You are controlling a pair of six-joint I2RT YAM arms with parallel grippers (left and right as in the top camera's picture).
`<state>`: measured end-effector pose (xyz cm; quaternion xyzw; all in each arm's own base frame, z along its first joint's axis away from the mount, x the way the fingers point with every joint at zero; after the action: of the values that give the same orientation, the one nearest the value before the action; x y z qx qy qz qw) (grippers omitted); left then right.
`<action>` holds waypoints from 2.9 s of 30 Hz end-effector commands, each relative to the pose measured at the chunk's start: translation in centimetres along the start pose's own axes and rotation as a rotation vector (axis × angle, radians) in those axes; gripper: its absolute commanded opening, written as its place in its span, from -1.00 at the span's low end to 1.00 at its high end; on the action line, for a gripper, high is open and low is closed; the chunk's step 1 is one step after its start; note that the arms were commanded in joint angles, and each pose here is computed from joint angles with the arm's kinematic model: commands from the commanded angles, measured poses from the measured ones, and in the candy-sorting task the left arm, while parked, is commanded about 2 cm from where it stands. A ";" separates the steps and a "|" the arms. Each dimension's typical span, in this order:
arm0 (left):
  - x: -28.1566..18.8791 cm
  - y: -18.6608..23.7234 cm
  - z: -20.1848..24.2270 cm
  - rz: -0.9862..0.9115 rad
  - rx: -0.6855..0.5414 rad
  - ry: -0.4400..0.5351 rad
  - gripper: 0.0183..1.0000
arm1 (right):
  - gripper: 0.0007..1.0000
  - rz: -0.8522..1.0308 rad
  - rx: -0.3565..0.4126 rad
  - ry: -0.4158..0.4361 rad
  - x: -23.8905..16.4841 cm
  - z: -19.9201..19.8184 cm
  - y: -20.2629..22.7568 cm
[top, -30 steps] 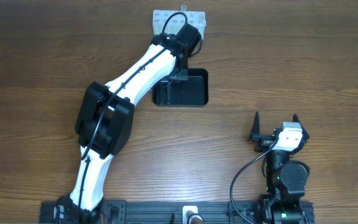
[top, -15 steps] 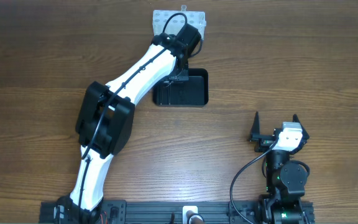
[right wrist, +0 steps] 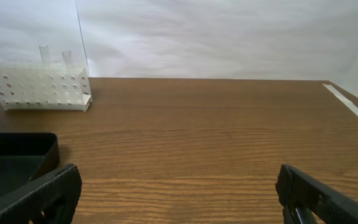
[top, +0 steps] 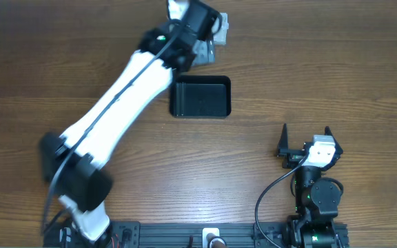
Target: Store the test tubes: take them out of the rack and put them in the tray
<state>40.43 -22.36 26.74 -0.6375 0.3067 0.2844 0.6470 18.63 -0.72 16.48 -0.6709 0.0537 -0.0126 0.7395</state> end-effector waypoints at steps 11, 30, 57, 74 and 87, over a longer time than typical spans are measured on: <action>-9.4 3.7 13.1 -0.555 -0.031 0.092 1.00 | 0.99 0.004 -0.006 -0.011 0.0 0.1 0.2; -11.5 19.8 20.3 -0.888 -0.005 0.043 1.00 | 0.99 0.004 -0.006 -0.011 0.0 0.1 0.2; -6.8 23.9 19.4 -0.797 0.032 0.137 1.00 | 0.98 0.004 -0.006 -0.011 0.0 0.1 0.2; -6.8 23.9 19.4 -0.797 0.032 0.137 1.00 | 0.99 0.004 -0.006 -0.011 0.0 0.1 0.2; -6.8 23.9 19.4 -0.797 0.033 0.137 1.00 | 0.98 0.004 -0.006 -0.011 0.0 0.1 0.2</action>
<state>18.52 -2.13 16.40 -0.7177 0.0815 -0.0316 0.6909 18.63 -0.72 16.48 -0.6711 0.0537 -0.0126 0.7393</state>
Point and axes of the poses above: each gripper's point midway between its finger pads, its own x axis out along the fingers, its own z axis along the line the jaws close on, y = z × x, the point moved 6 cm from there along -x, back along the fingers, and after that the axes turned 8 degrees about x, right-handed, at the moved point
